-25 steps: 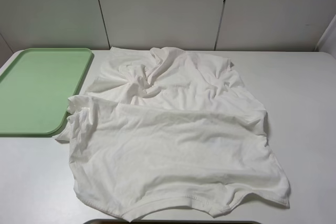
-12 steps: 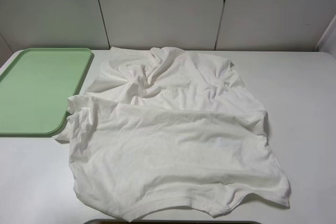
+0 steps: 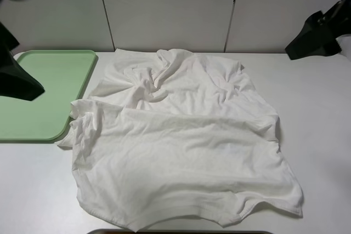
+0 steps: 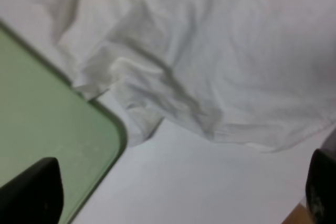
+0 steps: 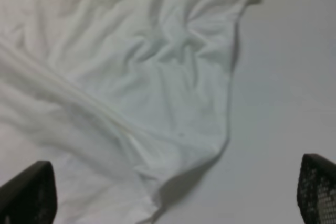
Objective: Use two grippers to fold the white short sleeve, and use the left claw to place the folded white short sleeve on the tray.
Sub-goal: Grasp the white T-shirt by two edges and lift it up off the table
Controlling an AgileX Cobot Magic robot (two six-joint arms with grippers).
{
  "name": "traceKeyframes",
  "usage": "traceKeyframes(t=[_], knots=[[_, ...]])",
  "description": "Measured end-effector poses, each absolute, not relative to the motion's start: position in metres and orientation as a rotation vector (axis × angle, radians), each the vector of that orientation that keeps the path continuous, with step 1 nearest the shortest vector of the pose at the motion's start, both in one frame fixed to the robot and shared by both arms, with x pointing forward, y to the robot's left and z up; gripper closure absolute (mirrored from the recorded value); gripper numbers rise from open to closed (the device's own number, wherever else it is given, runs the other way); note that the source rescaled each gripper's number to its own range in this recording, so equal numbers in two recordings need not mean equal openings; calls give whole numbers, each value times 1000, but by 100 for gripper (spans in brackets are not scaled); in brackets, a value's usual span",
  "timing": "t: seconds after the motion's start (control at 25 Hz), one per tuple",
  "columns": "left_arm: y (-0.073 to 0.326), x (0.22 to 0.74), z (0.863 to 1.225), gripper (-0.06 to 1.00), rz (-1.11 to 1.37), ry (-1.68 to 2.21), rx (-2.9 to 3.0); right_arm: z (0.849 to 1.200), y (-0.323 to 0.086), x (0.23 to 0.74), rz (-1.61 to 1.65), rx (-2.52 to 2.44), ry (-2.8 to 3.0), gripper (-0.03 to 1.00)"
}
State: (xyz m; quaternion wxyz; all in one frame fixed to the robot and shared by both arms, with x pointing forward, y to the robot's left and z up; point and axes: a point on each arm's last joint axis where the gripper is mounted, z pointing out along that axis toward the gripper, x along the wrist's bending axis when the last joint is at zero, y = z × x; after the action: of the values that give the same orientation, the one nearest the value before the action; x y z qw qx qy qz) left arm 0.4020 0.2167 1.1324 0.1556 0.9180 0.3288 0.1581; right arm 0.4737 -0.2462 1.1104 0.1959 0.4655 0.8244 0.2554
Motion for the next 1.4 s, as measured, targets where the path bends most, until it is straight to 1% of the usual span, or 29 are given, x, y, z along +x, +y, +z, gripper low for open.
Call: traceKeyframes(t=[0.12, 0.28, 0.4, 0.48, 0.52, 0.68, 0.72, 0.84, 0.92, 1.0, 1.08, 1.16, 1.4], knots=[[193, 407, 1119, 3, 377, 809, 2726, 1098, -226, 480, 697, 1174, 2439, -3], [177, 409, 1110, 3, 328, 725, 2773, 1078, -185, 480, 660, 911, 2633, -3], [162, 413, 1100, 4, 296, 625, 2822, 1054, -151, 480, 584, 697, 2773, -3], [156, 419, 1091, 4, 278, 571, 2859, 1037, -139, 483, 519, 622, 2822, -3], [153, 423, 1086, 4, 269, 546, 2877, 1037, -139, 483, 519, 622, 2822, -3], [139, 440, 1063, 4, 232, 404, 2954, 1011, -131, 495, 429, 593, 2865, -3], [136, 443, 1057, 4, 223, 377, 2968, 1000, -131, 499, 368, 571, 2884, -3], [130, 452, 1041, 4, 187, 332, 3019, 987, -132, 505, 262, 500, 2900, -3], [125, 460, 1025, 4, 157, 309, 3059, 985, -133, 506, 235, 470, 2902, -3], [123, 463, 1019, 4, 153, 297, 3073, 981, -134, 508, 195, 425, 2903, -3], [118, 473, 1000, 4, 147, 225, 3108, 974, -133, 511, 168, 375, 2908, -3], [117, 480, 990, 4, 150, 165, 3134, 970, -132, 513, 163, 352, 2911, -3], [132, 507, 973, 4, 234, 182, 3152, 960, -131, 515, 136, 340, 2933, -3]])
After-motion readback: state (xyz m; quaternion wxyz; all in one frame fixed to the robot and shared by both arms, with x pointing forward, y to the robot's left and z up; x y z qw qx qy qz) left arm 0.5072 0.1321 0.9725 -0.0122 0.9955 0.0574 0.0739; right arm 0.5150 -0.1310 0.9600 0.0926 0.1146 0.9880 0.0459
